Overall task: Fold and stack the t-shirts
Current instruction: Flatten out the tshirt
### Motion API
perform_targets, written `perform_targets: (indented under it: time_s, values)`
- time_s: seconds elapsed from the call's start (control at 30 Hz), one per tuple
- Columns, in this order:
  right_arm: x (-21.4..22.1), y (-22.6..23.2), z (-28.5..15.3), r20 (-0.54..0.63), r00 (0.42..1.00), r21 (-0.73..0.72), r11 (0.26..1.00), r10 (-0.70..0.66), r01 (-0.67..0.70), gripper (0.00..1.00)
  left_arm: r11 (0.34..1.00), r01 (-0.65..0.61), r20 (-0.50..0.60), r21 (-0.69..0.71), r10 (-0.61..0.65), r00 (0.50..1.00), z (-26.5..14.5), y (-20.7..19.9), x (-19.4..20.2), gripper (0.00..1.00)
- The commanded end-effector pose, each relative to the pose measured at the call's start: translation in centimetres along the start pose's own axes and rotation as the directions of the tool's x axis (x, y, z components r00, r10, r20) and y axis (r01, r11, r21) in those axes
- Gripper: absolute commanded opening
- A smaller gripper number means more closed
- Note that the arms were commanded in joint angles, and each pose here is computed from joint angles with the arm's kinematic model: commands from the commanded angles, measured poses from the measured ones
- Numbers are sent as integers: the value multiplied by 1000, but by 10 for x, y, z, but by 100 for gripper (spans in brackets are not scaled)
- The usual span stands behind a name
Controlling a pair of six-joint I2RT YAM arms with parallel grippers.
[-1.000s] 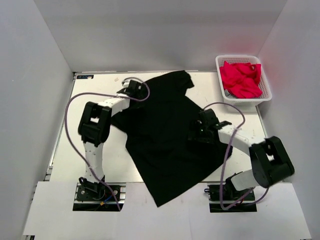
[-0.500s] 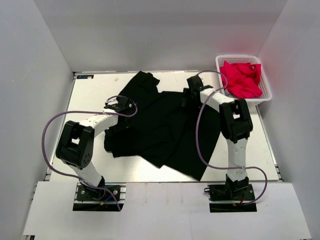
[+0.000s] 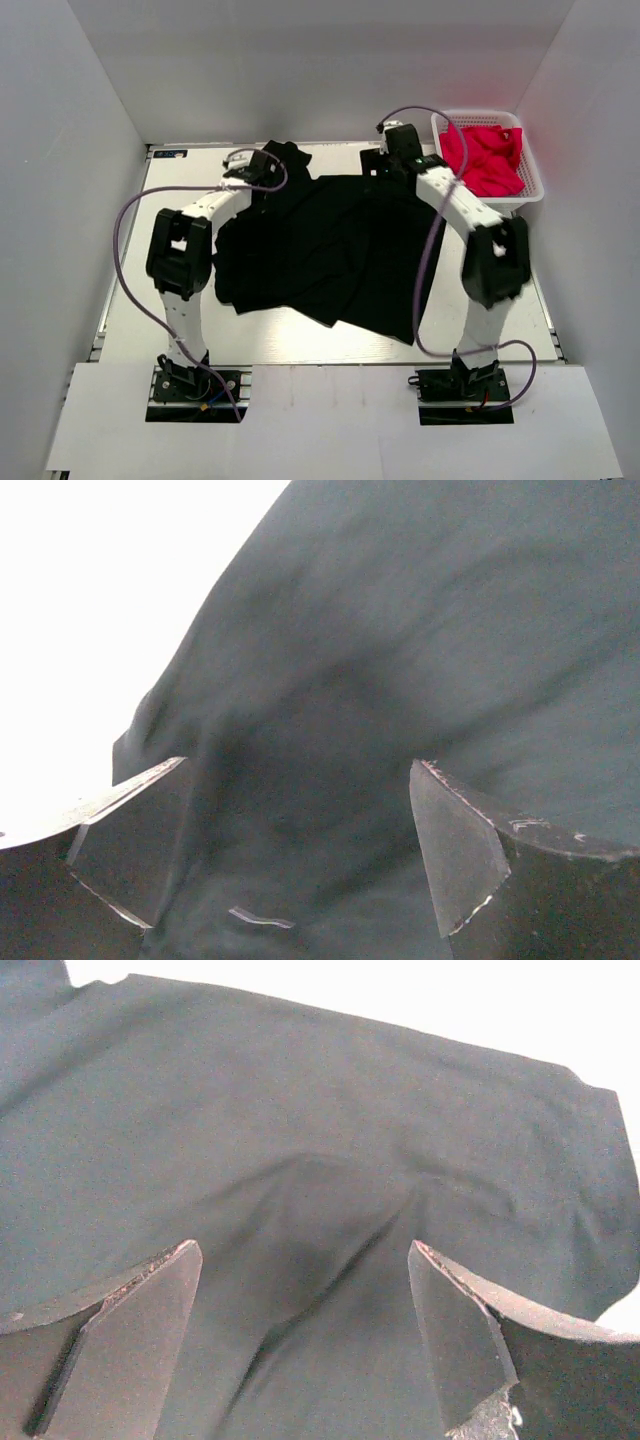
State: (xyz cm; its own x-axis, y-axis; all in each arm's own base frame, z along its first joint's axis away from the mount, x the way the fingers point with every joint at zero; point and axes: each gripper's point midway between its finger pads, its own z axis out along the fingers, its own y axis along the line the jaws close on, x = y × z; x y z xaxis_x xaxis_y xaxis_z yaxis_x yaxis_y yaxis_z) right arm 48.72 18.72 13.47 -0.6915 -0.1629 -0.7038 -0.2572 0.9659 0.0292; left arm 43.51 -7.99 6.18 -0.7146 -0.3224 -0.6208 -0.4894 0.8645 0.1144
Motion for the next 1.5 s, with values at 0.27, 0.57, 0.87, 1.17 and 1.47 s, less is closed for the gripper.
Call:
perform_targets:
  time_s: [0.27,0.57,0.87,1.17,1.47]
  values:
    - [88,41,-104,42,988,-250,959,146,-131,90,909,154,-212,387,-75,974,-150,41,60,100]
    - [120,38,-101,-12,986,-239,957,168,-166,90,924,236,-492,300,-62,869,-165,124,202,100]
    - [127,39,-93,-43,985,-237,956,165,-171,90,946,297,-358,133,-233,904,-134,141,185,87]
    - [126,32,-90,-50,984,-200,964,171,-178,90,972,234,-329,37,-209,921,-95,130,183,77]
    - [121,32,-85,-58,985,-189,967,165,-174,90,960,262,-322,102,-218,921,-84,111,182,77]
